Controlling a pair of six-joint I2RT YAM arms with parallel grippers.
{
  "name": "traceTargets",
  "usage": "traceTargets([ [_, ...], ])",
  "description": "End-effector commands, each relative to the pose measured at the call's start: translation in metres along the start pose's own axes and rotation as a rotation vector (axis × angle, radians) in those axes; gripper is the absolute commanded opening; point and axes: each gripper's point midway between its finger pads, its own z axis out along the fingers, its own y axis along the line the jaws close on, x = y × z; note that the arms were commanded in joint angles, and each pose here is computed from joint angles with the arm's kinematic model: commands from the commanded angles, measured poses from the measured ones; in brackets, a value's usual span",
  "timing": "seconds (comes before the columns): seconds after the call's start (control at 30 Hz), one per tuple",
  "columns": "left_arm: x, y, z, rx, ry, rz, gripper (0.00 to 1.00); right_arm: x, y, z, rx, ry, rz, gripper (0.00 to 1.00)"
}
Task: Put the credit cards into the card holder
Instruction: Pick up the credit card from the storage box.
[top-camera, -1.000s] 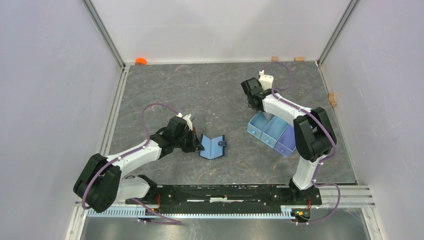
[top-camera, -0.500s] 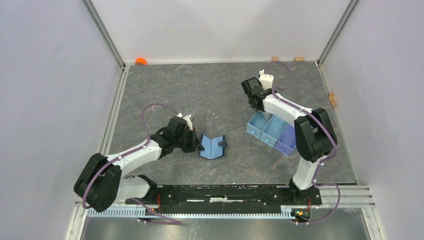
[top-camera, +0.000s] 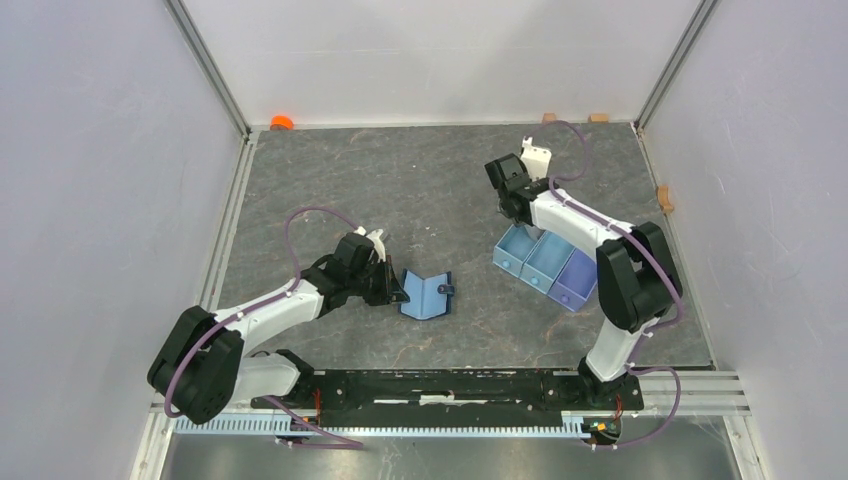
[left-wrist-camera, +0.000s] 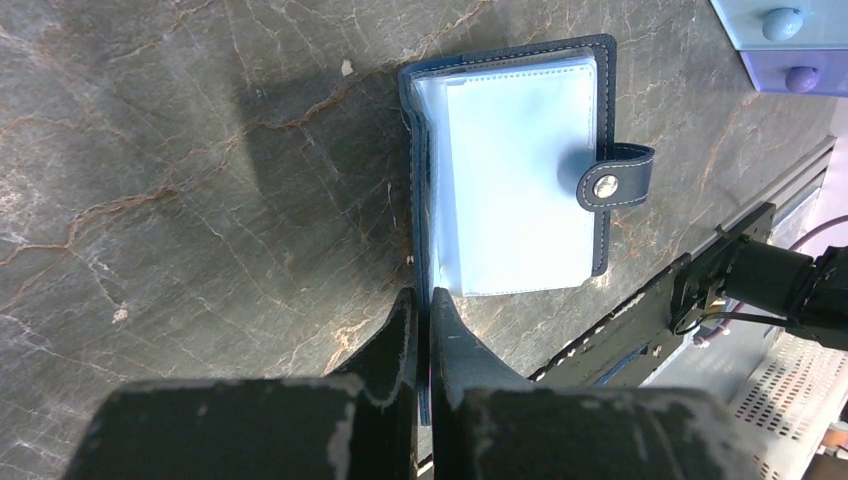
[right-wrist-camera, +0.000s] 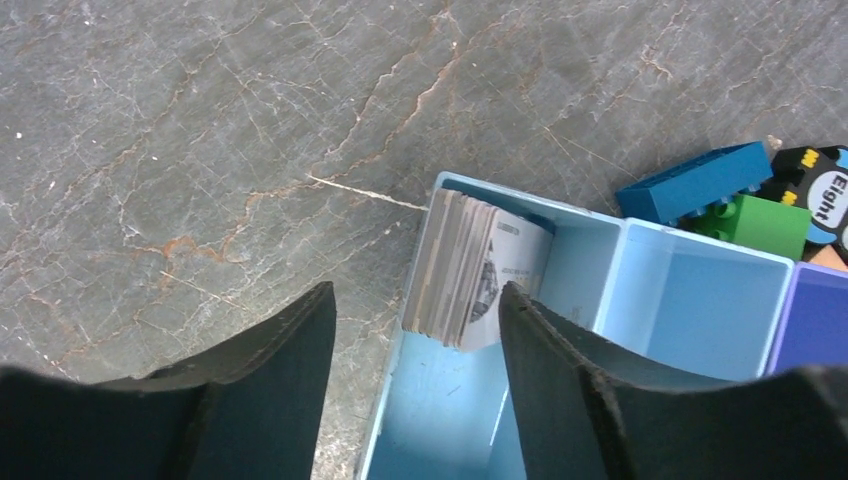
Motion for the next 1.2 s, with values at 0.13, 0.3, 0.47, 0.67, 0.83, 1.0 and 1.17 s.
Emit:
traceTargets([
  [0.13,-0.012,-0.014,-0.002,0.052,-0.023,0.041,0.02,-0.005,-0.011,-0.003,0.029,-0.027,0.036,0.72],
  [0.3,-0.012,-0.014,-0.003,0.053,-0.024,0.042,0.02,0.007,-0.007,0.010,0.042,0.015,0.026,0.78],
  [0.47,-0.011,-0.014,-0.002,0.055,-0.018,0.040,0.02,0.018,-0.010,0.024,0.064,0.053,0.031,0.85],
  [0.67,-0.010,-0.013,-0.001,0.053,-0.013,0.039,0.02,0.018,0.009,0.031,-0.028,0.054,0.052,0.86],
  [0.83,-0.010,-0.012,0.001,0.047,-0.011,0.037,0.02,0.003,0.013,0.028,-0.034,0.025,0.054,0.84],
  [1.0,-0.010,-0.012,0.002,0.048,-0.006,0.036,0.02,-0.006,0.021,0.026,-0.060,0.011,0.065,0.83],
  [1.17,-0.010,-0.012,0.003,0.048,-0.006,0.036,0.02,-0.017,0.026,0.021,-0.082,-0.014,0.085,0.82],
])
